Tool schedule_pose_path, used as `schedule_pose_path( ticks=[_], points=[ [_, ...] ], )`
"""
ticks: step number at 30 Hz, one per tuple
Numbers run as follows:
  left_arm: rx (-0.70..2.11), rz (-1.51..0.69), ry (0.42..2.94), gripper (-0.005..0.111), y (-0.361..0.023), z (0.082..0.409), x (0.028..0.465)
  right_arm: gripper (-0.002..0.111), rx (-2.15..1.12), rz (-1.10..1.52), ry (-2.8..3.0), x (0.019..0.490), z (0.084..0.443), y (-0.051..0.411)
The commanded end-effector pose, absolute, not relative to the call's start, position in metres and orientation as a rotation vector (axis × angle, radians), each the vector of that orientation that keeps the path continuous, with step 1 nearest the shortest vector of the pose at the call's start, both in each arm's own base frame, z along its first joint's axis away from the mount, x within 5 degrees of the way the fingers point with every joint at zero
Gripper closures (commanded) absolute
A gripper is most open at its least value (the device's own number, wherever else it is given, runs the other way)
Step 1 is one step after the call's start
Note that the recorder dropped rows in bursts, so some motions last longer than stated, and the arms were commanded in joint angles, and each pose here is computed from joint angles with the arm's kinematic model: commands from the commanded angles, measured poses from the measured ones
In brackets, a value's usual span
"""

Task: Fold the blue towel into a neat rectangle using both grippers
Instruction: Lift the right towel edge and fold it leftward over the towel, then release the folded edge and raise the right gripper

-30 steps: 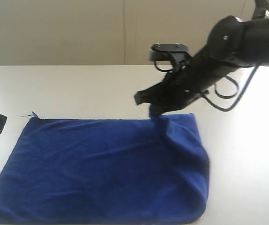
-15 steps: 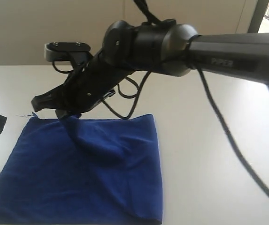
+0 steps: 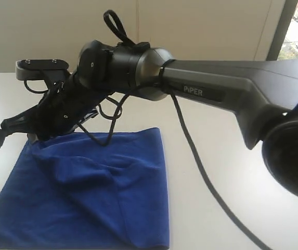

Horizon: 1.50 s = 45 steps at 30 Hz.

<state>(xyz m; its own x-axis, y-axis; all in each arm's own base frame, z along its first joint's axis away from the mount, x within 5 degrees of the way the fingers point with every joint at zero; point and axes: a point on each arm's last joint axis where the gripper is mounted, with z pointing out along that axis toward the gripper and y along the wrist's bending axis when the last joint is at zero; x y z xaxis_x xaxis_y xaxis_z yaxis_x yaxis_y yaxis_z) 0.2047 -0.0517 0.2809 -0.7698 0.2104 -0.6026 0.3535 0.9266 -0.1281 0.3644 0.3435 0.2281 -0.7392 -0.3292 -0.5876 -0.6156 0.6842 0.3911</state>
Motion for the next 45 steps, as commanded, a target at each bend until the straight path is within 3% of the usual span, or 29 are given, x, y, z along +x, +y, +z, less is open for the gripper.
schedule_pose_path(
  ticks=[1, 6, 9, 17, 26, 32, 45],
  points=[
    [0.394, -0.304, 2.478, 0.107, -0.050, 0.281, 0.203, 0.058, -0.754, 0.717, 2.406, 0.375, 0.237, 0.326],
    [0.398, -0.305, 2.487, 0.107, -0.050, 0.280, 0.202, 0.058, -0.841, 0.198, 2.532, 0.397, 0.238, 0.263],
    [0.391, -0.309, 2.487, 0.107, -0.050, 0.280, 0.202, 0.059, -0.876, 0.074, 2.688, 0.406, 0.218, 0.231],
    [0.389, -0.308, 2.483, 0.107, -0.050, 0.281, 0.203, 0.068, -0.921, 0.030, 2.819, 0.414, 0.165, 0.228],
    [0.392, -0.305, 2.479, 0.107, -0.050, 0.281, 0.203, 0.069, -0.958, -0.091, 2.833, 0.420, 0.140, 0.222],
    [0.393, -0.306, 2.481, 0.107, -0.050, 0.281, 0.203, 0.076, -0.842, -0.290, 2.998, 0.428, 0.116, 0.185],
    [0.382, -0.318, 2.476, 0.107, -0.051, 0.281, 0.203, 0.076, -0.901, -0.374, 3.118, 0.424, 0.098, 0.121]
  ],
)
